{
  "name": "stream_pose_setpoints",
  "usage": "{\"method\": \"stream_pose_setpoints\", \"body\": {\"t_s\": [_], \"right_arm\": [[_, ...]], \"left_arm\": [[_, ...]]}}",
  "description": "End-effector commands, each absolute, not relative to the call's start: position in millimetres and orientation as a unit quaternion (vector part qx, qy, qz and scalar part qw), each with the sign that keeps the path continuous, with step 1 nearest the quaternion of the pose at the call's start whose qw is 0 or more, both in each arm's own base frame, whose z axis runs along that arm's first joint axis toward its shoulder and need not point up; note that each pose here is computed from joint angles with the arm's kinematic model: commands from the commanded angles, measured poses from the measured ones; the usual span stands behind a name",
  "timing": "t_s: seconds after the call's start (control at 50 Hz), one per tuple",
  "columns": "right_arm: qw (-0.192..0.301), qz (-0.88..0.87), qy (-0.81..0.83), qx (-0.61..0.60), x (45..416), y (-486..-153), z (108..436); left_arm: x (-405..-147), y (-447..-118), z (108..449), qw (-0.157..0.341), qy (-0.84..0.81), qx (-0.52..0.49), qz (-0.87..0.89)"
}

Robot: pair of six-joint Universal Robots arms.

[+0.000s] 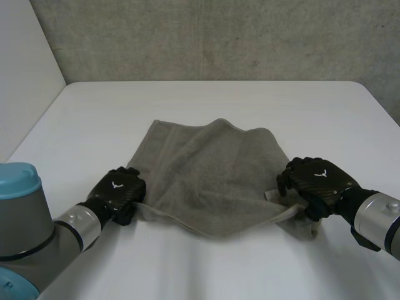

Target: Fold the towel.

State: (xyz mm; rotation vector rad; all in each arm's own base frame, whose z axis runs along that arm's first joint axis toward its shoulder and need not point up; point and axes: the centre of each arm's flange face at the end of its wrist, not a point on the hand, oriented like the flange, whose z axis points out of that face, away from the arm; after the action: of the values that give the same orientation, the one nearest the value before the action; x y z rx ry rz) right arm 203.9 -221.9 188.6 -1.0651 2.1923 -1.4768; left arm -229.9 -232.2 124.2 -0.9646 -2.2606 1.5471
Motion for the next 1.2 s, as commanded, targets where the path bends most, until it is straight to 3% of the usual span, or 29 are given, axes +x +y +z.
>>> {"method": "stream_pose_setpoints", "body": {"t_s": [0.02, 0.16, 0.34, 0.68, 0.92, 1.2], "right_arm": [[0.144, -0.51, 0.761, -0.375, 202, -222, 187], [0.107, -0.508, 0.752, -0.407, 179, -247, 185], [0.085, -0.477, 0.732, -0.48, 180, -251, 178], [0.092, -0.494, 0.658, -0.561, 223, -237, 182], [0.027, -0.505, 0.61, -0.61, 257, -241, 162], [-0.021, -0.48, 0.605, -0.635, 265, -258, 140]], "left_arm": [[-215, -250, 149, 0.095, -0.761, -0.304, 0.565], [-200, -253, 165, 0.08, -0.755, -0.286, 0.585], [-201, -240, 164, 0.09, -0.756, -0.293, 0.578], [-212, -228, 158, 0.107, -0.755, -0.312, 0.566], [-211, -227, 158, 0.107, -0.755, -0.312, 0.566], [-211, -225, 157, 0.109, -0.758, -0.311, 0.563]]}}
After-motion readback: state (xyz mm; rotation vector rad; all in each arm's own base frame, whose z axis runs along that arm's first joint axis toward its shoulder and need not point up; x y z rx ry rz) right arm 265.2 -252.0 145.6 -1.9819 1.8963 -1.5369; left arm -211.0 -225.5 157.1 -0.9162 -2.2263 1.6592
